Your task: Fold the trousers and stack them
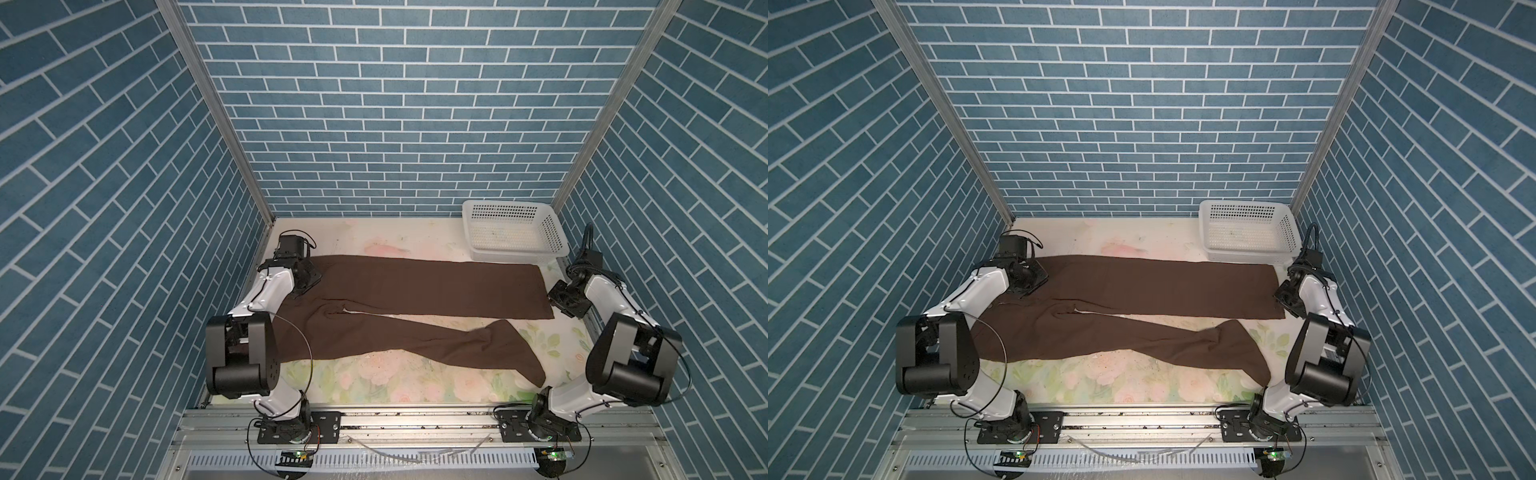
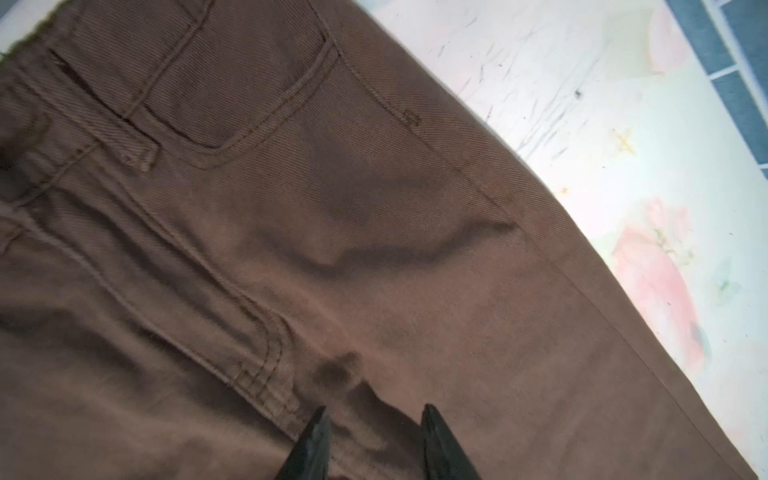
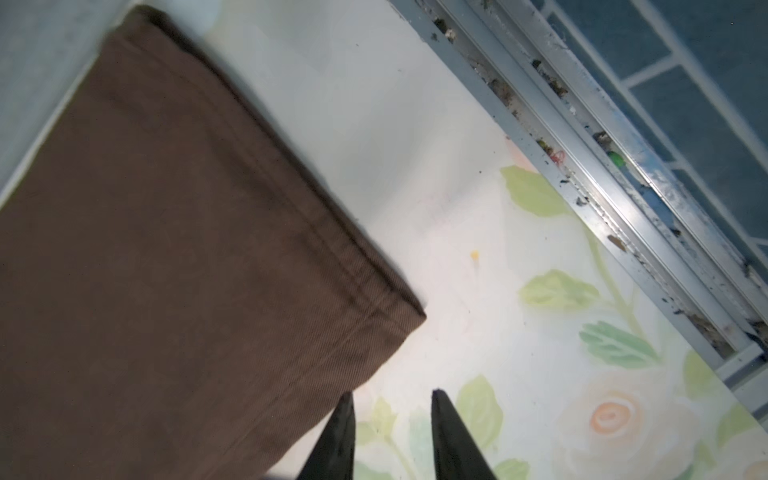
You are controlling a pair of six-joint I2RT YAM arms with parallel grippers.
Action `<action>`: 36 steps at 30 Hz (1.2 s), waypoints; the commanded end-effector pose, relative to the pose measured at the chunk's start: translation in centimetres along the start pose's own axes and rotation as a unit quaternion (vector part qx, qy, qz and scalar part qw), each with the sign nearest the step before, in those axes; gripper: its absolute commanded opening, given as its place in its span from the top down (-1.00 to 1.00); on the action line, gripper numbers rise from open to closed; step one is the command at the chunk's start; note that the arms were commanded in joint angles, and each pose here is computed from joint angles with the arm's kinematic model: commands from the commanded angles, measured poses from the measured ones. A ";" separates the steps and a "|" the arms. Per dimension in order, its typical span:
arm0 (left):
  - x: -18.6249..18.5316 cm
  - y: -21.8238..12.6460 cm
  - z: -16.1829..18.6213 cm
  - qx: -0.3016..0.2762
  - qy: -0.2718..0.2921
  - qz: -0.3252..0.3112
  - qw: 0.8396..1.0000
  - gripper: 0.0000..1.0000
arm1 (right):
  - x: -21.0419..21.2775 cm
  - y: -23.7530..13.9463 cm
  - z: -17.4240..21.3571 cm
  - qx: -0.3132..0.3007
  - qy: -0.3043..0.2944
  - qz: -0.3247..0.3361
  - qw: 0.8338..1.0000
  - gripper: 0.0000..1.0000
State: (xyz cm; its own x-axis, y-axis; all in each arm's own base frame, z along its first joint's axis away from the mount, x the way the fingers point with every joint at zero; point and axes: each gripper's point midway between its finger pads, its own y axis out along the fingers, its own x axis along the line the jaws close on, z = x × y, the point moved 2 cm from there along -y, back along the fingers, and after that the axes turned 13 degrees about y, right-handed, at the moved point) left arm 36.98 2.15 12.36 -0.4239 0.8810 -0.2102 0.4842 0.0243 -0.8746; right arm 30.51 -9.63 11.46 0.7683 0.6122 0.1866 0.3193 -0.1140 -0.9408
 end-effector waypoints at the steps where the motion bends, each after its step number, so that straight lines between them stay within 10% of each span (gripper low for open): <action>1: 0.6 -0.7 2.0 0.019 0.000 -0.002 1.000 0.24 | 0.0 -1.0 4.4 0.046 -0.014 -0.033 0.998 0.33; 16: 4.6 -3.1 7.9 0.050 -0.003 -0.041 0.998 -0.25 | 5.1 2.4 16.8 0.151 -0.158 -0.111 0.970 -0.03; 36: 9.9 -0.3 14.8 0.131 -0.068 -0.102 0.984 -0.75 | 3.1 5.3 16.9 0.147 -0.177 -0.011 0.973 -0.03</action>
State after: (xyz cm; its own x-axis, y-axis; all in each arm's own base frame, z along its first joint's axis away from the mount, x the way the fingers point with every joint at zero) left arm 21.91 3.62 5.26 -0.5827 0.8091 -0.0761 0.2042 0.0551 -0.9774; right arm 26.40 5.69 4.17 0.4863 0.8416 0.2351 0.2087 0.1494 -0.9665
